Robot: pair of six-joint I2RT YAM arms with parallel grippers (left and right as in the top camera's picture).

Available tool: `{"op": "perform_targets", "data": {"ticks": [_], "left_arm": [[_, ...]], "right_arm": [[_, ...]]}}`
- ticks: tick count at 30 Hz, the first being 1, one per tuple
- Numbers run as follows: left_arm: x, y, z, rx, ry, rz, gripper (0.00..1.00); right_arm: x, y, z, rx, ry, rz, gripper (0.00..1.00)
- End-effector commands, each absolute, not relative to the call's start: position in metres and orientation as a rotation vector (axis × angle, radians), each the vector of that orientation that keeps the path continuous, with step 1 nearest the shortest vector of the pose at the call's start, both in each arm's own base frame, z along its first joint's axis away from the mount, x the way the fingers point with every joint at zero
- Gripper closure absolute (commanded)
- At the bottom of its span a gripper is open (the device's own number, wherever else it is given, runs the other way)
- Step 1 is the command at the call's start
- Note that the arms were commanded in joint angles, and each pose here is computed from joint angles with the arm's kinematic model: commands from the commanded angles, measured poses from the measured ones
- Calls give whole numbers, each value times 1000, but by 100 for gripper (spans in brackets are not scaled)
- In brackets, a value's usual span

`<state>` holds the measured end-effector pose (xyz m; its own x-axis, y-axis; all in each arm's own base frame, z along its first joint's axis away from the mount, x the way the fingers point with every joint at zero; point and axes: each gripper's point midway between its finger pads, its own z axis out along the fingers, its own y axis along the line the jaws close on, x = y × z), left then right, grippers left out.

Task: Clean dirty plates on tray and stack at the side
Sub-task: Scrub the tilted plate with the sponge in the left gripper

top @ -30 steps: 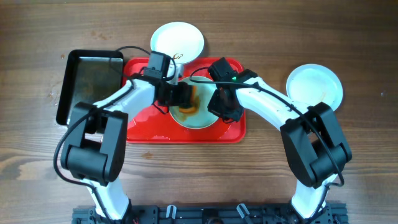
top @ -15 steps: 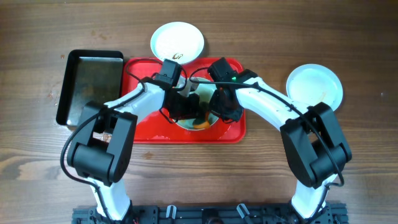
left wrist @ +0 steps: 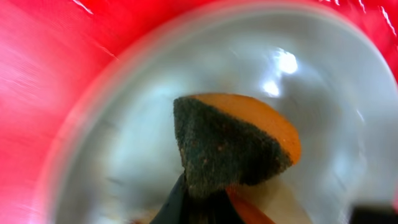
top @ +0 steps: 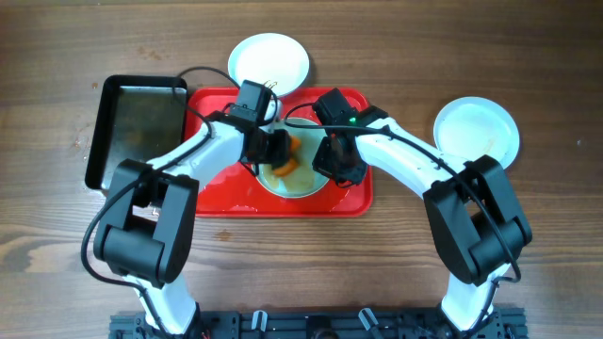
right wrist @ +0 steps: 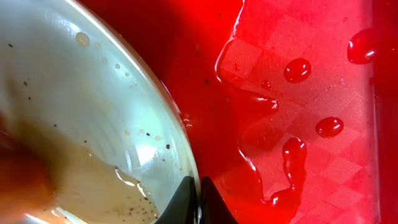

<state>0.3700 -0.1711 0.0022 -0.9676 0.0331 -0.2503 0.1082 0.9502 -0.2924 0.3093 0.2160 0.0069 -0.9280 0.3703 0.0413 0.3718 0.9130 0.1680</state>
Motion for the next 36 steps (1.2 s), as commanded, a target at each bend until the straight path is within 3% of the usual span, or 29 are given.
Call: {"op": "perform_targets", "data": {"ticks": [1, 10, 14, 16, 23, 28, 36], "left_arm": [[370, -97, -39, -22, 2910, -10, 96], [315, -83, -45, -51, 3141, 49, 96], [284, -117, -40, 47, 3272, -286, 96], [271, -152, -30, 204, 3268, -613, 96], [270, -217, -11, 421, 3091, -1014, 96], [297, -230, -16, 349, 3011, -912, 96], [338, -133, -42, 57, 3020, -161, 96]], "right_arm": [[303, 208, 7, -564, -3072, -217, 95], [303, 205, 7, -566, -3076, -198, 95], [304, 205, 7, -566, -3077, -201, 95], [304, 206, 7, -565, -3077, -201, 95], [306, 207, 7, -553, -3087, -213, 95], [306, 207, 7, -553, -3086, -213, 95], [302, 205, 7, -548, -3077, -196, 95]]}}
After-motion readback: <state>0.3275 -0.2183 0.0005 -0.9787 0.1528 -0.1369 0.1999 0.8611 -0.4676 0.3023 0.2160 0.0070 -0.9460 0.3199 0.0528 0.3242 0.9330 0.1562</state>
